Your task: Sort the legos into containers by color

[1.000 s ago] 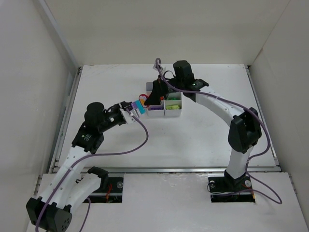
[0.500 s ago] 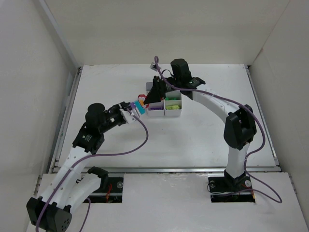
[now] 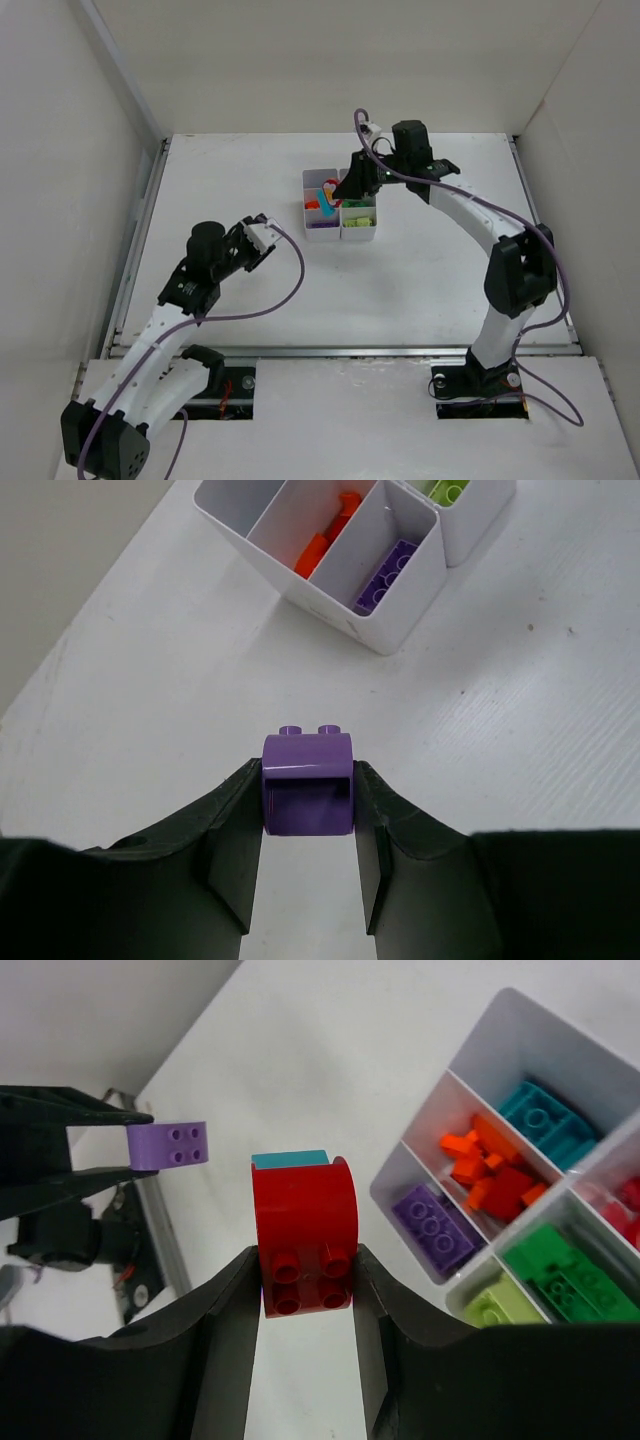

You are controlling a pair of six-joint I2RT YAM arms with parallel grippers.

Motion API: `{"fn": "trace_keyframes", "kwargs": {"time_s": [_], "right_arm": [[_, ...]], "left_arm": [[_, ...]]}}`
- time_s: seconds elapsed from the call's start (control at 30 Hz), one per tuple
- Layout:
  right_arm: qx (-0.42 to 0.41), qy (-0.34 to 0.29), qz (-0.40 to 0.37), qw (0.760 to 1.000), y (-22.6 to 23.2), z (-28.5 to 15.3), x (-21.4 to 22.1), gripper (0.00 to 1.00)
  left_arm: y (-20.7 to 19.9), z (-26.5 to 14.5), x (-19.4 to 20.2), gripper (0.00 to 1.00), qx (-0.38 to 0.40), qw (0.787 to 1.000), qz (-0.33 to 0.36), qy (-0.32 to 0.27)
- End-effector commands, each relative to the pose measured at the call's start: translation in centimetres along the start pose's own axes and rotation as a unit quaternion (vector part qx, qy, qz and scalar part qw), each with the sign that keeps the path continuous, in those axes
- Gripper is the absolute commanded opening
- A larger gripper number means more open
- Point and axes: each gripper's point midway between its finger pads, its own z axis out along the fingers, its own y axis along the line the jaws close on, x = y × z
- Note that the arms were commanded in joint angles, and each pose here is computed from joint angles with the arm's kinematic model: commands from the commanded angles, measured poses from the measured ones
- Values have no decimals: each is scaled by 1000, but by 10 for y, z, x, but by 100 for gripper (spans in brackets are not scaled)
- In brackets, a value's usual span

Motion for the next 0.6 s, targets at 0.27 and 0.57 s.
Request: {"fn": "trace_keyframes", "kwargs": {"time_s": [0.27, 0.57], "right_arm": [[208, -81, -32, 974, -32, -92, -38, 0], [293, -90, -6, 952, -68, -131, -27, 0]], "left_arm": [[1, 38, -61, 0, 66, 985, -118, -108], [38, 72, -97, 0, 40, 983, -71, -167]]}}
